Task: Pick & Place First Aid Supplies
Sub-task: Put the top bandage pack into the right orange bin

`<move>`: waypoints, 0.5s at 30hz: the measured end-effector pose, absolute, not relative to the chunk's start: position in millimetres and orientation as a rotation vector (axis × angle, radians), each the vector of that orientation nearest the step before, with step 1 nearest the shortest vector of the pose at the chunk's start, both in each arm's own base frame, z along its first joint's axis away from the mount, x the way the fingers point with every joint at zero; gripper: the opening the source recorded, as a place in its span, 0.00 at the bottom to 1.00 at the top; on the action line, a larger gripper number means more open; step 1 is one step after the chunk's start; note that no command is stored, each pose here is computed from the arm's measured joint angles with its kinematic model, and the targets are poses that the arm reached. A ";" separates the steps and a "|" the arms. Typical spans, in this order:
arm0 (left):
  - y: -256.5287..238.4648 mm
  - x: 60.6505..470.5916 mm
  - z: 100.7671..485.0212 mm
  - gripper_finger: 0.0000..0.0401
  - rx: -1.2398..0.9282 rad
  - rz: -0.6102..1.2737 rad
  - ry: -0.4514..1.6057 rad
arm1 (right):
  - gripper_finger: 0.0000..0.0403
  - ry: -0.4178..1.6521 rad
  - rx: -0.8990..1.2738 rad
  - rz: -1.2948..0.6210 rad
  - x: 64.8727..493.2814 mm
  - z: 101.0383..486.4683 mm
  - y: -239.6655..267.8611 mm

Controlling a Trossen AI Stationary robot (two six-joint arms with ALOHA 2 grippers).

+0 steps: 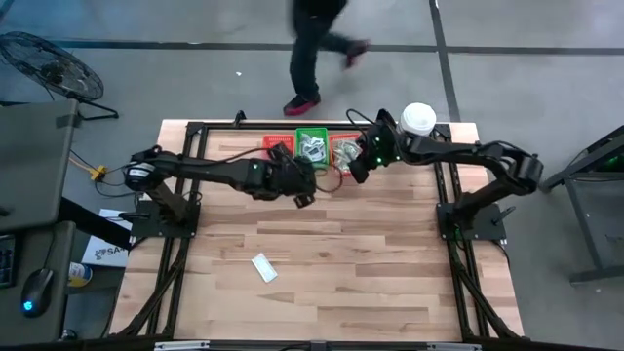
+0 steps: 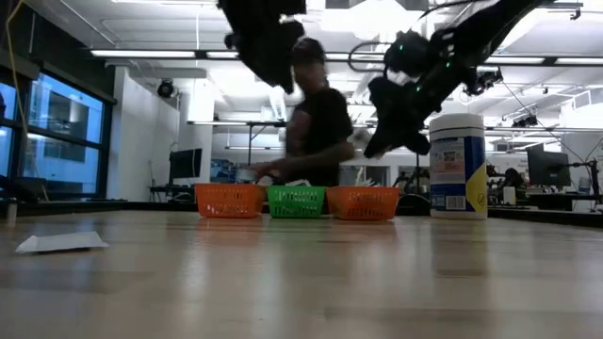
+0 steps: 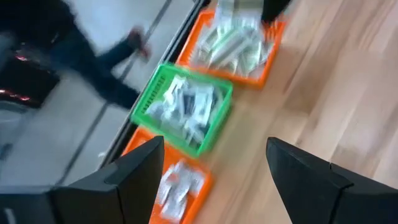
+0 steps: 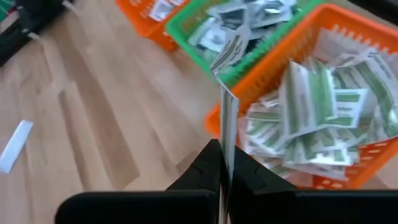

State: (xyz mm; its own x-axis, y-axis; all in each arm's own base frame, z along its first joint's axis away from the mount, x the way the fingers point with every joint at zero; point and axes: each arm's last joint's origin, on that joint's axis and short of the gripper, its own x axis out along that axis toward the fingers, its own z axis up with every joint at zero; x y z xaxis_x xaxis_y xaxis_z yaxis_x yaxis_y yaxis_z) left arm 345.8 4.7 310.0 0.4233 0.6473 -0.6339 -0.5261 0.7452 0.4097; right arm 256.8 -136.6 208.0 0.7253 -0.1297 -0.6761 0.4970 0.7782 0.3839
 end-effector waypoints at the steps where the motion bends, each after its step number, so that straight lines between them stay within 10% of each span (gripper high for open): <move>1: 9.5 346.2 308.0 0.69 0.134 0.733 0.843 | 0.00 0.677 0.594 -0.373 257.1 204.8 -140.9; 15: 66.4 282.7 292.5 0.69 -0.045 0.624 0.690 | 0.00 0.639 0.713 -0.426 271.6 180.0 -181.2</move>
State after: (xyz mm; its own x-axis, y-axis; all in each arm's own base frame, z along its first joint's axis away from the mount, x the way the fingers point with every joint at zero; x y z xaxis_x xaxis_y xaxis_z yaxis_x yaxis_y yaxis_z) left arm 282.7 66.4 292.5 0.5974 0.5233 -0.6077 -0.5525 0.8178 0.1611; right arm 271.6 -181.2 180.0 0.7313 -0.1447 -0.6665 0.5600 0.6853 0.4656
